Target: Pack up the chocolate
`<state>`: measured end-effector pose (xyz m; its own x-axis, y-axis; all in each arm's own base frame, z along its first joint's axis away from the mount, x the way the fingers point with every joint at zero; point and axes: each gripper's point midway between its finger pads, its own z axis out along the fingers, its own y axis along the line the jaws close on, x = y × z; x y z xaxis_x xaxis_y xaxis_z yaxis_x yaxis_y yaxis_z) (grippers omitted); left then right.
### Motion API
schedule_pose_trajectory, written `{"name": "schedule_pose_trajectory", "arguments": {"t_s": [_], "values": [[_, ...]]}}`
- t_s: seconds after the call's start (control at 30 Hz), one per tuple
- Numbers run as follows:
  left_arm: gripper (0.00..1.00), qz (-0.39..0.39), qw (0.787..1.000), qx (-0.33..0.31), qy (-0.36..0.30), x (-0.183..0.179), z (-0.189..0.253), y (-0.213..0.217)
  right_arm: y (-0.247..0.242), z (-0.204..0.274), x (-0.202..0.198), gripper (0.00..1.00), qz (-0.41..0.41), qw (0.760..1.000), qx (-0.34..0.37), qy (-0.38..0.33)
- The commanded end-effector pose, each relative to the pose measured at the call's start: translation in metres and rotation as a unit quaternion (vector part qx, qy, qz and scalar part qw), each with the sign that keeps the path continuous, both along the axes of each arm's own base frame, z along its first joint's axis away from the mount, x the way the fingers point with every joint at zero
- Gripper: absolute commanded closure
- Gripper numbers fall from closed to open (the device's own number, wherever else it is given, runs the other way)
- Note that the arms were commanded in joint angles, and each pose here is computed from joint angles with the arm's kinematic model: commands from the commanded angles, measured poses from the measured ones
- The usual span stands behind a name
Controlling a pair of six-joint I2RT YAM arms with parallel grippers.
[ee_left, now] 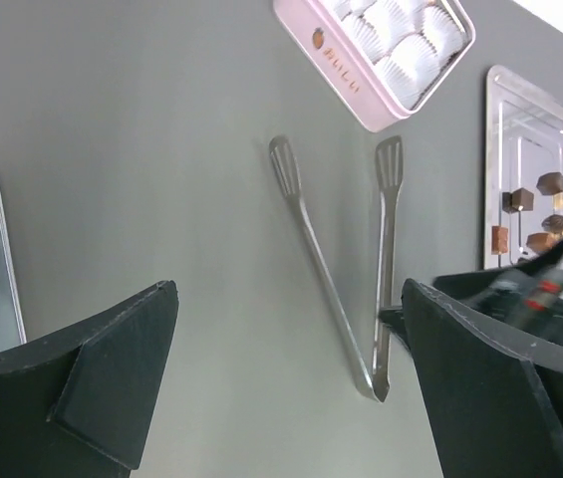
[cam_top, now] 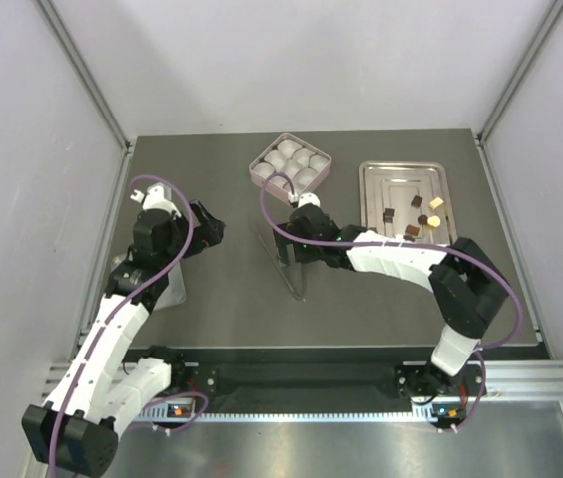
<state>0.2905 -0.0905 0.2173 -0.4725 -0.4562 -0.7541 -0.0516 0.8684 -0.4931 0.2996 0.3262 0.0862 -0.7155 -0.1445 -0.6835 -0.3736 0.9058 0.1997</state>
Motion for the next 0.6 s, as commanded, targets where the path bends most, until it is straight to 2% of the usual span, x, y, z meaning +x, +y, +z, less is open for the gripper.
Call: {"name": "schedule_pose_trajectory", "arguments": {"t_s": [0.0,0.07,0.23,0.57], "values": [[0.01,-0.015,0.999,0.013,-0.036,0.005,0.030,-0.001,0.029,0.013,0.010,0.00,0.021,0.999,0.021,-0.030],[0.01,-0.022,0.998,0.031,-0.048,0.003,0.040,0.001,0.031,0.008,0.009,0.00,0.028,0.999,0.016,-0.029],[0.01,0.015,0.995,0.085,-0.051,0.000,0.049,0.024,0.036,-0.010,0.004,0.00,0.040,0.999,-0.005,-0.028],[0.01,0.036,0.993,0.101,-0.047,-0.001,0.044,0.034,0.032,-0.039,0.010,0.00,0.028,0.997,-0.052,-0.041]]}}
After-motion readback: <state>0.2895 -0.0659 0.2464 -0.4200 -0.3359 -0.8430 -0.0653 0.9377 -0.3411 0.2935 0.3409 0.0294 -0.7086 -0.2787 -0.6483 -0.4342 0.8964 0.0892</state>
